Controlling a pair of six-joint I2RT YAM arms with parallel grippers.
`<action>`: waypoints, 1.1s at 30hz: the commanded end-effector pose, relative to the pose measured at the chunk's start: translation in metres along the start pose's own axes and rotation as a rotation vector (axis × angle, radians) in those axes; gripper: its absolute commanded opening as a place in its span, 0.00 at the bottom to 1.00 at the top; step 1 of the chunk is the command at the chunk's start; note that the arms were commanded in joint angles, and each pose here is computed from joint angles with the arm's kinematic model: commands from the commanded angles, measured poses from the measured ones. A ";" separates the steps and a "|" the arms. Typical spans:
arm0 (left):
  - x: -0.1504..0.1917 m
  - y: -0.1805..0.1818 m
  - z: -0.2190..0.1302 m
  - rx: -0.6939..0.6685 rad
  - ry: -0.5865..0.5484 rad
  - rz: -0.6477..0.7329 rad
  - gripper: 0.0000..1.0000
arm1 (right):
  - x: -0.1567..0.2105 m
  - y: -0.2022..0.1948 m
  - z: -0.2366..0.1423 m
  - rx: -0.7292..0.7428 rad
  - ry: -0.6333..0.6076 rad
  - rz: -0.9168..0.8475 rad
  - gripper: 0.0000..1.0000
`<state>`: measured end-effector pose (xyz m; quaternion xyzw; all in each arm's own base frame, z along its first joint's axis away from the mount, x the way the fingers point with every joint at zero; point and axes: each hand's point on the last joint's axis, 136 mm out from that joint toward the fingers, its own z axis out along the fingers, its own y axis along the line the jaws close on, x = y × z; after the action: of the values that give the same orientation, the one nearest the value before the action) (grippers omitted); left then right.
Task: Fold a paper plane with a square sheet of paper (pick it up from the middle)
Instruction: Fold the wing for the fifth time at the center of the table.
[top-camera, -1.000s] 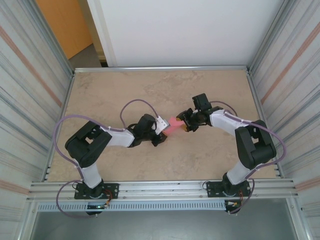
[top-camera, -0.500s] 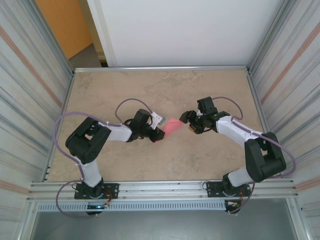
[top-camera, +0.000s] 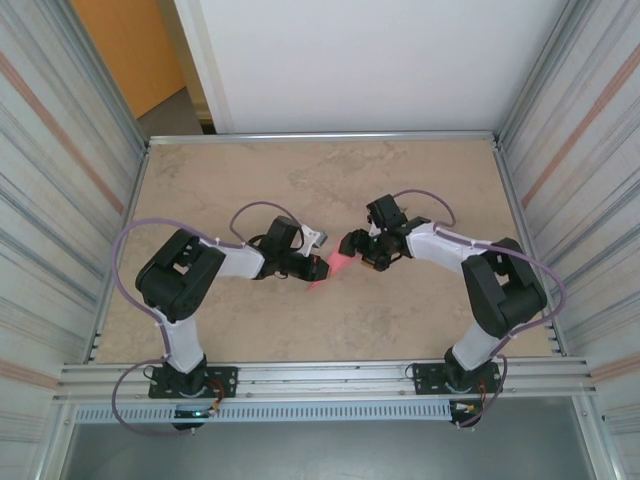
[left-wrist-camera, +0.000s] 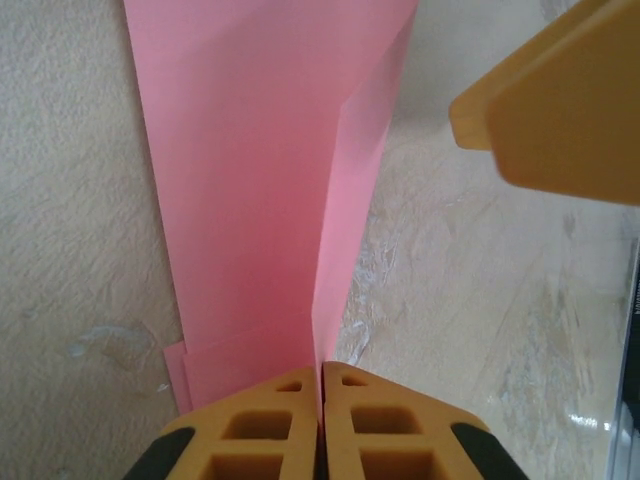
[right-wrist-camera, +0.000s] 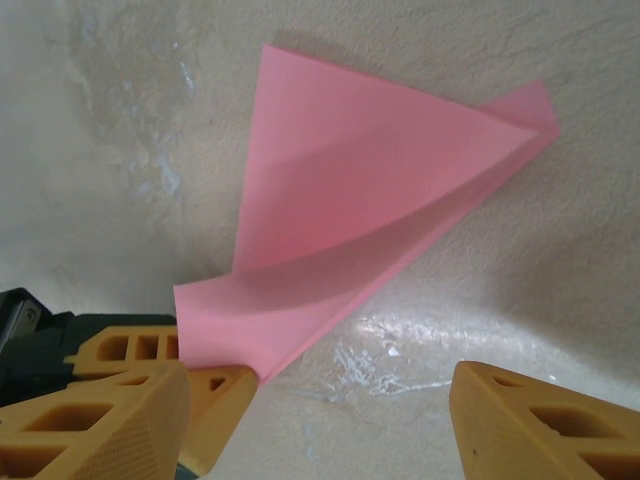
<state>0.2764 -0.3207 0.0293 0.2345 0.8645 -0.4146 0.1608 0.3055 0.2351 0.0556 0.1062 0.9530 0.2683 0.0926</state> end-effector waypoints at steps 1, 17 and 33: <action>-0.001 -0.001 0.001 0.030 0.026 -0.067 0.10 | -0.001 0.000 0.005 0.059 0.014 -0.052 0.68; 0.005 0.006 0.006 0.013 0.057 -0.123 0.11 | 0.001 -0.020 0.030 0.176 0.085 -0.020 0.63; -0.003 -0.005 -0.023 -0.027 0.020 -0.150 0.26 | 0.011 -0.051 0.049 0.338 0.144 -0.008 0.60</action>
<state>0.2755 -0.3180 0.0384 0.1866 0.8801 -0.4196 0.1205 0.3091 0.2354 0.0212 0.1045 0.9802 0.1663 0.0271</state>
